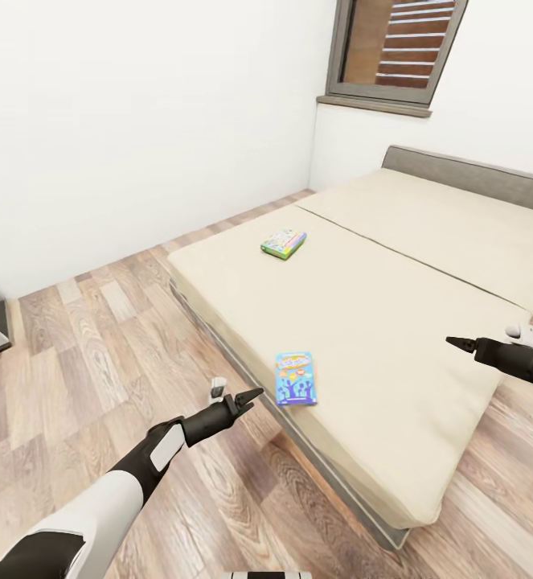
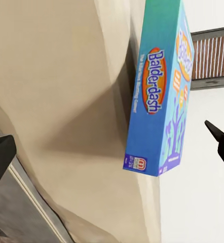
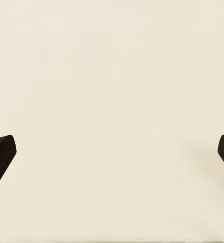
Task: Put all the toys in the child's room - the three board games (two on the bed and one on the table), the two jigsaw puzzles on the table, and the tennis ball on the table - inside the toy box on the table in the child's room.
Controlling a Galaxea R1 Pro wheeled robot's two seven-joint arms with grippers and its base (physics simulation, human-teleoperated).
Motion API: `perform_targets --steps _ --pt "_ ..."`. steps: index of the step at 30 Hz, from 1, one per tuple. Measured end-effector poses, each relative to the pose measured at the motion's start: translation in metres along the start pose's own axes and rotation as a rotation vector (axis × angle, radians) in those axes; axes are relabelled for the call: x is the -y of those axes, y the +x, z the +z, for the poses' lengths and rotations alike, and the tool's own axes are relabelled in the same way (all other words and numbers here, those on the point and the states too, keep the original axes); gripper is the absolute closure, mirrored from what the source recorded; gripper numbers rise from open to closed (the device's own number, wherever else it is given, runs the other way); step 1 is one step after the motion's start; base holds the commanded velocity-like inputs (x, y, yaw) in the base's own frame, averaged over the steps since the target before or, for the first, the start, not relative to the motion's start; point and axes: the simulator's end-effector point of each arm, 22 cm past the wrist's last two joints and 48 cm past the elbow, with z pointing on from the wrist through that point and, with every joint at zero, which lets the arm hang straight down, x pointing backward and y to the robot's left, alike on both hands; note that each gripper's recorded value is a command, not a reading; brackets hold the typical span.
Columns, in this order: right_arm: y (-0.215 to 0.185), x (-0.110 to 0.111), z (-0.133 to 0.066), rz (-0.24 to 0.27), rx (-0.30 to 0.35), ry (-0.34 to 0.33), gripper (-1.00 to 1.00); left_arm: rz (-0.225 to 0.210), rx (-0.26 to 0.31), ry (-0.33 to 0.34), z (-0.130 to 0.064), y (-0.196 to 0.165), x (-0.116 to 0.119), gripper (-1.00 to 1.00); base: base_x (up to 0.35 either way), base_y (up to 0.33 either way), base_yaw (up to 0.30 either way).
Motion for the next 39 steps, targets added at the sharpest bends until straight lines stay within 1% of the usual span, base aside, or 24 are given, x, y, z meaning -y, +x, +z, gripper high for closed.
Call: perform_targets --steps 10,21,39 --pt "0.000 0.000 0.000 0.000 -0.001 -0.001 -1.00 0.000 0.000 0.007 0.000 0.000 0.002 -1.00 0.000 0.000 -0.024" --pt "0.001 -0.001 0.001 0.001 -0.001 -0.003 -1.00 0.002 -0.001 0.034 0.000 0.000 0.008 -1.00 0.000 0.000 -0.004" --pt "0.005 -0.009 0.004 0.010 -0.003 -0.016 -1.00 0.004 -0.001 0.040 0.001 -0.002 0.011 -1.00 0.000 0.000 -0.004"
